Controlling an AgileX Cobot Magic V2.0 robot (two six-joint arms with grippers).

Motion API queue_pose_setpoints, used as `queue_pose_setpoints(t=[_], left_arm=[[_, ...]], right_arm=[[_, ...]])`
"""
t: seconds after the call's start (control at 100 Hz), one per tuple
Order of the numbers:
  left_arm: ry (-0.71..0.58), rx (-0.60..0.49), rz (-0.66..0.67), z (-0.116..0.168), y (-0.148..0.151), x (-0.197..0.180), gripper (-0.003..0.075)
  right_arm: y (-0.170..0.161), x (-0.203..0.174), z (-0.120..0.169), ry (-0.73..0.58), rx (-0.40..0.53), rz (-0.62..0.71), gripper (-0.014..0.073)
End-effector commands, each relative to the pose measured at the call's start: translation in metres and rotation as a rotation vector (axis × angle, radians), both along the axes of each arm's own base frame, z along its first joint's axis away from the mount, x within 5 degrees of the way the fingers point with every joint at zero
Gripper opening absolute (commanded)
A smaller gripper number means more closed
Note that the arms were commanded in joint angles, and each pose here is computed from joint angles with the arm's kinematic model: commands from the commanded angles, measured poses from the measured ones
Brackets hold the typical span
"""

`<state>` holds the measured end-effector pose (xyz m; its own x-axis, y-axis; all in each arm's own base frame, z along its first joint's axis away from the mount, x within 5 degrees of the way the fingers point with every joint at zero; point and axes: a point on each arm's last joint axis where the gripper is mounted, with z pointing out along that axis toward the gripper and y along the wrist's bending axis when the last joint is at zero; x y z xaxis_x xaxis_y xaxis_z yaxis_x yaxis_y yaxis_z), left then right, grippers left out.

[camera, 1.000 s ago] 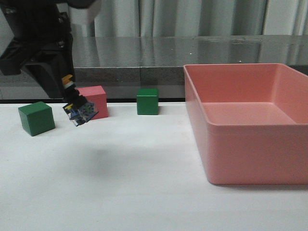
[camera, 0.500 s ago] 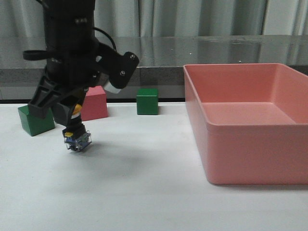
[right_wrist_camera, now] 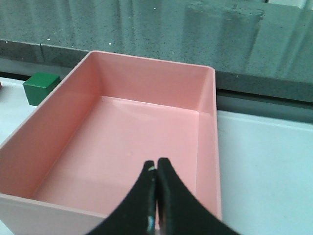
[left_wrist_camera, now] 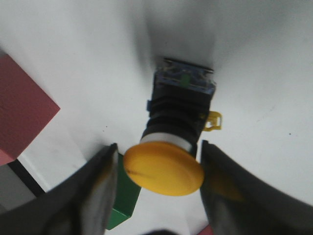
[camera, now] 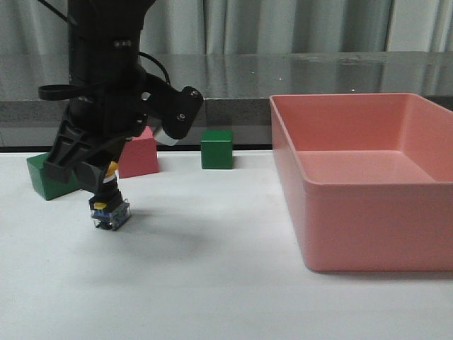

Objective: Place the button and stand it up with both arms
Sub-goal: 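Open the left gripper and raise it away from the standing button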

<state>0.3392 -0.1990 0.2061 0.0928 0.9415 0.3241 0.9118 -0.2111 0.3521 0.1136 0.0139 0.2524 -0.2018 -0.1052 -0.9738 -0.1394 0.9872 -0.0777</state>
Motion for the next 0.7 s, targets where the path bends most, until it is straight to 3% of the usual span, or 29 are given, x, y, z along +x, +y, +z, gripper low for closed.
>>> queue_pose_setpoints(t=[0.0, 0.05, 0.1, 0.3, 0.42, 0.51, 0.56, 0.66, 0.69], left_arm=[[-0.080, -0.041, -0.008, 0.029, -0.002, -0.002, 0.0524], [-0.081, -0.036, -0.008, 0.030, -0.002, -0.002, 0.0596], [-0.082, -0.032, -0.005, 0.032, -0.001, -0.003, 0.0619], [-0.144, -0.081, 0.005, 0.063, 0.006, -0.012, 0.0619], [-0.224, -0.168, 0.116, 0.096, 0.021, -0.023, 0.0566], [-0.271, -0.236, 0.261, 0.121, 0.040, -0.034, 0.0433], [-0.292, -0.272, 0.337, 0.134, 0.052, -0.040, 0.0317], [-0.320, -0.401, 0.466, 0.159, 0.075, -0.054, 0.0010], [-0.320, -0.453, 0.493, 0.164, 0.082, -0.056, -0.0015]], right_arm=[[-0.002, 0.002, 0.016, -0.102, 0.009, -0.024, -0.0113], [-0.002, 0.002, 0.016, -0.102, 0.009, -0.024, -0.0113], [-0.002, 0.002, 0.016, -0.102, 0.009, -0.024, -0.0113], [-0.002, 0.002, 0.016, -0.102, 0.009, -0.024, -0.0113], [-0.002, 0.002, 0.016, -0.102, 0.009, -0.024, -0.0113], [-0.002, 0.002, 0.016, -0.102, 0.009, -0.024, -0.0113], [-0.002, 0.002, 0.016, -0.102, 0.009, -0.024, -0.0113], [-0.002, 0.002, 0.016, -0.102, 0.009, -0.024, -0.0113], [-0.002, 0.002, 0.016, -0.102, 0.009, -0.024, -0.0113]])
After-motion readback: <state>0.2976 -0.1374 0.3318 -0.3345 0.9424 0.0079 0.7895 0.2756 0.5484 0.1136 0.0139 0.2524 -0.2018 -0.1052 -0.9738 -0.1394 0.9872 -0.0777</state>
